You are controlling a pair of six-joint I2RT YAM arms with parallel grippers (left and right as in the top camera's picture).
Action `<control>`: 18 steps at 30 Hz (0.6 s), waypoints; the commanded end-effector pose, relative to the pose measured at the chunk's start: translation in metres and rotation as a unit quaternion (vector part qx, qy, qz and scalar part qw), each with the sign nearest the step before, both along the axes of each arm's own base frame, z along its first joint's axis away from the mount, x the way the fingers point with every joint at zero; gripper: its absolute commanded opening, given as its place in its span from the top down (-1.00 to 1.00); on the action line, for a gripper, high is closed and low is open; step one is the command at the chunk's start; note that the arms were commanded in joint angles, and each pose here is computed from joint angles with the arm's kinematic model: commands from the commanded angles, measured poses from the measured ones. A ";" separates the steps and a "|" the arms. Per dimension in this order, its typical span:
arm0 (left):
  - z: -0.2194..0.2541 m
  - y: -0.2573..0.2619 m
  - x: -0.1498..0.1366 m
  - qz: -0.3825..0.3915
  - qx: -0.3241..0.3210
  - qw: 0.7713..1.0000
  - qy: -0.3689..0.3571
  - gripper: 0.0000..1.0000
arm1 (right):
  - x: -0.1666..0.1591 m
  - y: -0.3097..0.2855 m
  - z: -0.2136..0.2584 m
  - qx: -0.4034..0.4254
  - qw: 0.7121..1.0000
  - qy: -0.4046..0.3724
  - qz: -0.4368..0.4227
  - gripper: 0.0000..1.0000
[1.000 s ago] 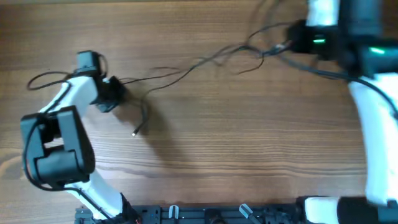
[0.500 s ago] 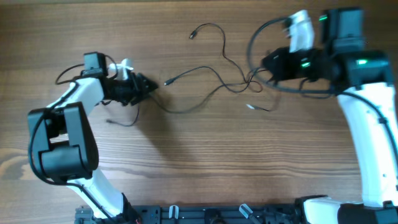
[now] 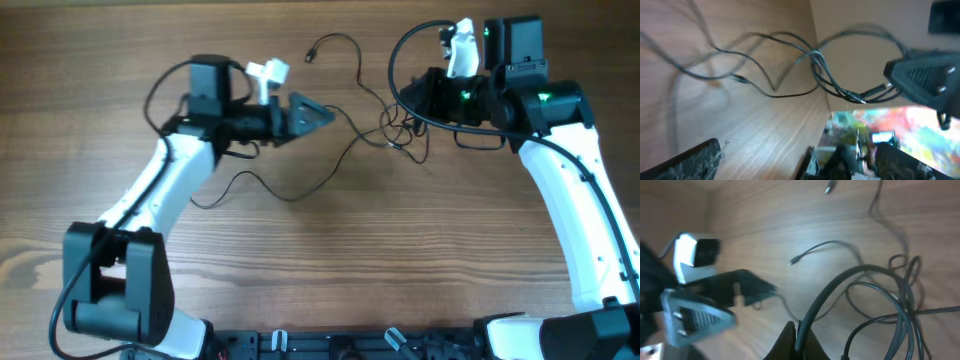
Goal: Untangle cables
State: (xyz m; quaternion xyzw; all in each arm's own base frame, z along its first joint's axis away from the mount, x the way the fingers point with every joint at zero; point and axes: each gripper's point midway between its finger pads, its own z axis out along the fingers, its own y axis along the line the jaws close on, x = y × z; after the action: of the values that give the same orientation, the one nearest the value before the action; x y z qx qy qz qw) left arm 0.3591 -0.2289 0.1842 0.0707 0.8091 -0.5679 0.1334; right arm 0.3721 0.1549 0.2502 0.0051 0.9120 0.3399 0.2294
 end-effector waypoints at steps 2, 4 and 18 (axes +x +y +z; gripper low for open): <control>0.017 -0.062 -0.034 -0.085 -0.017 0.994 -0.060 -0.88 | -0.011 0.011 0.004 0.073 0.996 0.060 0.003 0.91; 0.024 -0.082 -0.042 -0.107 -0.025 0.990 -0.094 -0.56 | -0.017 0.019 0.010 0.099 0.993 0.065 0.024 0.91; 0.012 -0.097 -0.024 0.096 -0.026 0.959 0.264 -0.82 | -0.018 0.021 0.012 0.111 0.991 0.076 0.021 0.91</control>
State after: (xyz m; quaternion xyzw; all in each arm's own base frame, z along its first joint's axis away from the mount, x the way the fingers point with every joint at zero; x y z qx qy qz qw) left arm 0.3335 -0.3235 0.1936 -0.0826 0.8144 -0.5742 0.0158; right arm 0.3532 0.1740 0.2652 -0.0034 0.8858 0.4282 0.1791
